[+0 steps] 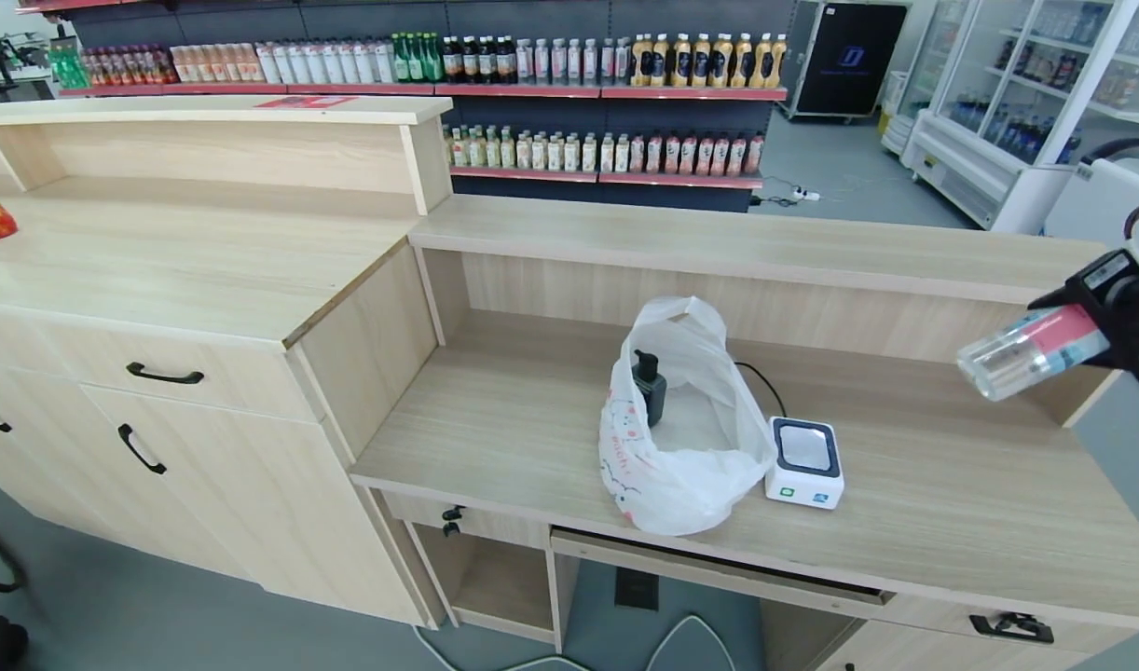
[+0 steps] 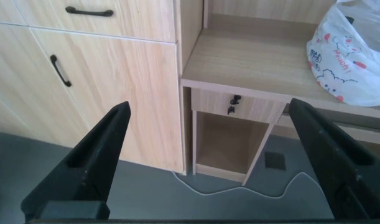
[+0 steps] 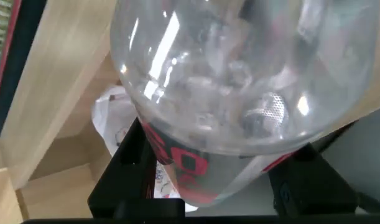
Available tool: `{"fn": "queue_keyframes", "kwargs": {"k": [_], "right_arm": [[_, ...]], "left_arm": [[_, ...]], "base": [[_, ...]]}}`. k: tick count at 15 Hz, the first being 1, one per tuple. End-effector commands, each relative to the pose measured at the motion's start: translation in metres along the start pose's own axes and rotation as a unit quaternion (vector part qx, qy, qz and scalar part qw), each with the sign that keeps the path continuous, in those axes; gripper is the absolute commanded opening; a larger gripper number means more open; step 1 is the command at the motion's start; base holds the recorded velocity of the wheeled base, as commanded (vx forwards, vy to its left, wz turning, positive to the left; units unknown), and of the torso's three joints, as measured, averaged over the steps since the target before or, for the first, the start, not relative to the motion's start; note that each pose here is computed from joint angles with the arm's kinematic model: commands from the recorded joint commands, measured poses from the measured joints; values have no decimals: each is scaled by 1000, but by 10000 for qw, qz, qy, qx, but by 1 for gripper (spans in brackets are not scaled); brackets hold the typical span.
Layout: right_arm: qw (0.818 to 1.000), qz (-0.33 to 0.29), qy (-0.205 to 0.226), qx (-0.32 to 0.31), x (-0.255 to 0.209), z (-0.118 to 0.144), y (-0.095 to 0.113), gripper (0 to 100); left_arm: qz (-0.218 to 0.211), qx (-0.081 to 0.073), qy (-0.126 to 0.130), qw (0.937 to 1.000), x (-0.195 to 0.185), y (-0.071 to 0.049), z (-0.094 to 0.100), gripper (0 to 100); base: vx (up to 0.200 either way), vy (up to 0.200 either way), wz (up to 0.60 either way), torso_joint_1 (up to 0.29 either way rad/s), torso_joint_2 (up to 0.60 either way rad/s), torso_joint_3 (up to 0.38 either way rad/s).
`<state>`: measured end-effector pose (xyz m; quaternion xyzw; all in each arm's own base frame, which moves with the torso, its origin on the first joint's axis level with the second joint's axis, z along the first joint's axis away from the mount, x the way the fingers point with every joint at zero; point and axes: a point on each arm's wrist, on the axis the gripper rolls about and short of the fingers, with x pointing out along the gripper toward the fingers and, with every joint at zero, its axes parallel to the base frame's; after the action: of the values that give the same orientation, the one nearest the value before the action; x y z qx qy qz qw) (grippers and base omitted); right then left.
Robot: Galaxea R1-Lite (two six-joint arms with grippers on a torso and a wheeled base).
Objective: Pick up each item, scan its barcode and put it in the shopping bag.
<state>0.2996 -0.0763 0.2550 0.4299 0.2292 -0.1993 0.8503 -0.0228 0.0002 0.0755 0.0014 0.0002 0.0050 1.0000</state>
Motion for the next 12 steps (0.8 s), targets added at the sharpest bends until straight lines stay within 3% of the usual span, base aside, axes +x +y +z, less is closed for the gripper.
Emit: {"fn": "queue_keyframes", "kwargs": {"k": [1,6,12], "right_arm": [[9989,-380,210,192,21,-8,-16,0],[9927,-748,600,729,41,-20,-28,0],[9856,-868,1188,834,63,-32,-42,0]], "left_arm": [[4,1,-2,10000,0,0,0,100],[4,1,-2,10000,0,0,0,100],[4,1,-2,10000,0,0,0,100]], "base": [[0,0,0,0,0,0],[0,0,0,0,0,0],[0,0,0,0,0,0]]}}
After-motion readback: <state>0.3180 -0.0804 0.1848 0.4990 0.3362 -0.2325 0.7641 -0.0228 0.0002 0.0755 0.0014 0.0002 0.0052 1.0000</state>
